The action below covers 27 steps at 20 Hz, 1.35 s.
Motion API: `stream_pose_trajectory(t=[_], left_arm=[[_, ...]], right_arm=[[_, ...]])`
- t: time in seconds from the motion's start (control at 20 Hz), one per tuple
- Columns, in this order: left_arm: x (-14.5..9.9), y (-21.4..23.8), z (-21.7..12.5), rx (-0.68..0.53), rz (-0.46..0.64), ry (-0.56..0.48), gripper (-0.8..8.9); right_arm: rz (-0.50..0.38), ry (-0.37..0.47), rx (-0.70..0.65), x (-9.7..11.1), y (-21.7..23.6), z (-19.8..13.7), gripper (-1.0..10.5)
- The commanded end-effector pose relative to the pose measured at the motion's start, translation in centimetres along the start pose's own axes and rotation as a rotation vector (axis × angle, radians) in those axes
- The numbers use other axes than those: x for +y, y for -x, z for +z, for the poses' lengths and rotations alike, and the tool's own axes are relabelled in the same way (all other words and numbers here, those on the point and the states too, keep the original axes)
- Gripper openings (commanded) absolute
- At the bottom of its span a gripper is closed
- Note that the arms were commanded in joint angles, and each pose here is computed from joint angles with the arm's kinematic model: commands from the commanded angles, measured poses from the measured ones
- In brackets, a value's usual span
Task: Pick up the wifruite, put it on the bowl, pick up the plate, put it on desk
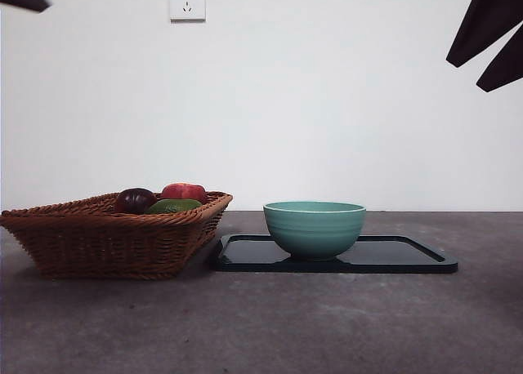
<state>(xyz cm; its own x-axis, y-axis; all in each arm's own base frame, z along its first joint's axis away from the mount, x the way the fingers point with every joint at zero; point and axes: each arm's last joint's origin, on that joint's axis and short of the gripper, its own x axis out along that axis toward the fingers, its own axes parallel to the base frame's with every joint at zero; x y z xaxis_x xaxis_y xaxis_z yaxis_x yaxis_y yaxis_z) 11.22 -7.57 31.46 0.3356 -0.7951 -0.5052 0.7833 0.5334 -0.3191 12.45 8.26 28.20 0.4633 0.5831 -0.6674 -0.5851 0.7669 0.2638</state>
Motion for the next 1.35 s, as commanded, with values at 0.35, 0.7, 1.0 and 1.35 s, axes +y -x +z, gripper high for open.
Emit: stream_pose_trajectory(t=[0.35,0.7,1.0,1.35], left_arm=[[3.7,-5.3,7.9,0.015,0.045,-0.087,4.31],[7.8,-12.3,14.9,0.066,0.079,-0.164,4.31],[10.0,-19.6,16.0,0.150,0.067,-0.207,4.30],[11.4,-26.6,14.0,0.264,0.085,-0.290,4.29]], right_arm=[[0.037,-0.002,-0.007,0.3,0.2,0.1,2.3],[0.065,0.004,-0.030,0.7,1.9,-0.8,2.3],[0.071,-0.003,-0.069,1.0,3.5,-1.7,2.3],[0.071,-0.017,-0.065,1.1,4.3,-2.4,2.3]])
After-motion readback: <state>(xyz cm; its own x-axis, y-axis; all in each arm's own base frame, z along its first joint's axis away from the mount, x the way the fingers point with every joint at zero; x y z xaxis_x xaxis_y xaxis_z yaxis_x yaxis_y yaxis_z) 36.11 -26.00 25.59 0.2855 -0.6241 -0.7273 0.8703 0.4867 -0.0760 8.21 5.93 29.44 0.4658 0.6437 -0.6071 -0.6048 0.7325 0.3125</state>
